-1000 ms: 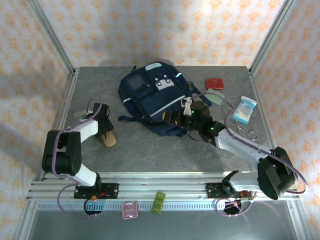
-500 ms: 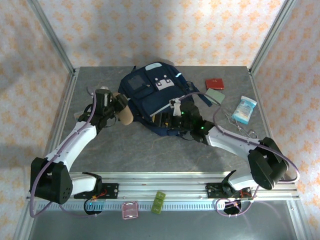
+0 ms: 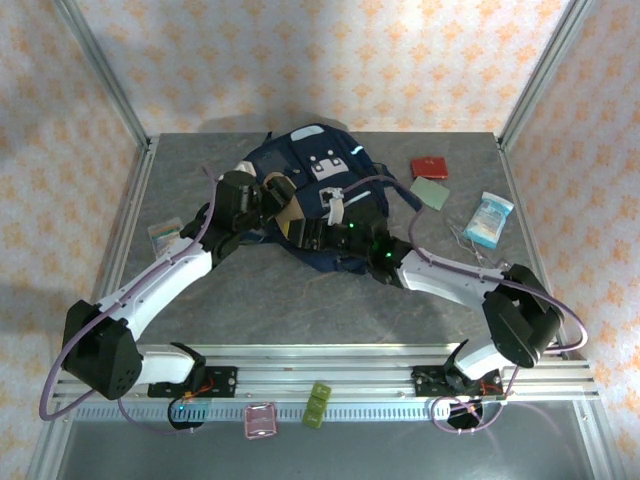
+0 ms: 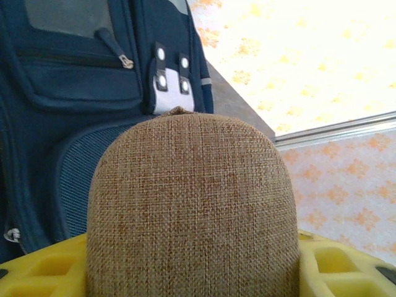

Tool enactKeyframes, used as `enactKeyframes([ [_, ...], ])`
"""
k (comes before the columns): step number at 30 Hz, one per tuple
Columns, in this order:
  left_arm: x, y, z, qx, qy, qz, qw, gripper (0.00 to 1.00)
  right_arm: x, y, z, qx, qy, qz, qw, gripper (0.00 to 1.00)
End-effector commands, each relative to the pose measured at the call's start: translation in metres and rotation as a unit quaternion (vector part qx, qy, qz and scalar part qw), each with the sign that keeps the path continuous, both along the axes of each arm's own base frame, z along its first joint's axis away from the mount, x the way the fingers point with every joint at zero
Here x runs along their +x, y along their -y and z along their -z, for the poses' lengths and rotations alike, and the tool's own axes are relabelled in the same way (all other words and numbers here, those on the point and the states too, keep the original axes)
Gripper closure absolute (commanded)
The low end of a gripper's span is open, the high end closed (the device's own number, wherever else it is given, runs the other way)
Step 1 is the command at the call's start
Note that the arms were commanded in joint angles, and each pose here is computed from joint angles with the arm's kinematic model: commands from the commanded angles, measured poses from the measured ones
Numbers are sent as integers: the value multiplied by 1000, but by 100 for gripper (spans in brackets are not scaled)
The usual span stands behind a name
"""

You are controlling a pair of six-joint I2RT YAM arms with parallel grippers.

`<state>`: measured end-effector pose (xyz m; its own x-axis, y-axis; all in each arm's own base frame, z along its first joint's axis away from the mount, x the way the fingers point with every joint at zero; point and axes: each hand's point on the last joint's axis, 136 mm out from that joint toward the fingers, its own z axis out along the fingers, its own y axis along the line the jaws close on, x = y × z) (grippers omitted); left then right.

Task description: Pack the student bag

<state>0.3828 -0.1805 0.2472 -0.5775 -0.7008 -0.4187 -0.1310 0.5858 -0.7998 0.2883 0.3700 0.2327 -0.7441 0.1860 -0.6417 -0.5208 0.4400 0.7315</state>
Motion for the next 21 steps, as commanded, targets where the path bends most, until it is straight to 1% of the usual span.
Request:
enactKeyframes([
  [1, 5, 15, -34, -38, 36, 11, 999, 53, 14, -2, -19, 15, 24, 27, 999, 41],
  [3, 3, 20, -38, -50, 39, 19, 998, 49, 19, 0, -16, 5, 22, 40, 999, 49],
  [4, 2, 22, -41, -58, 42, 23, 997, 45, 20, 1, -16, 5, 25, 43, 999, 54],
  [5, 2, 24, -42, -62, 46, 27, 997, 38, 20, 3, -16, 5, 24, 47, 999, 58],
  [7, 0, 25, -43, -58, 51, 34, 996, 30, 22, 10, -18, 6, 26, 60, 998, 62],
  [8, 0, 24, -45, -51, 56, 36, 996, 27, 23, 15, -19, 6, 26, 67, 997, 65],
  [10, 0, 20, -45, -33, 63, 34, 997, 21, 27, 29, -18, 6, 19, 88, 996, 68],
  [13, 1, 11, -48, 1, 80, 29, 996, 20, 27, 57, -17, 14, 9, 109, 994, 69],
  [15, 3, 10, -49, 32, 94, 39, 994, 21, 27, 80, -13, 7, 1, 133, 991, 69],
  [16, 3, 12, -45, 47, 91, 49, 994, 22, 28, 91, -11, 0, -4, 144, 990, 69],
  [18, 6, 20, -25, 90, 71, 77, 990, 26, 29, 117, -6, -16, -19, 172, 985, 69],
  [19, 8, 25, -12, 112, 56, 88, 988, 27, 30, 128, 2, -25, -32, 184, 982, 69],
  [21, 12, 41, 17, 161, 23, 119, 979, 28, 29, 158, 3, -25, -45, 217, 975, 69],
])
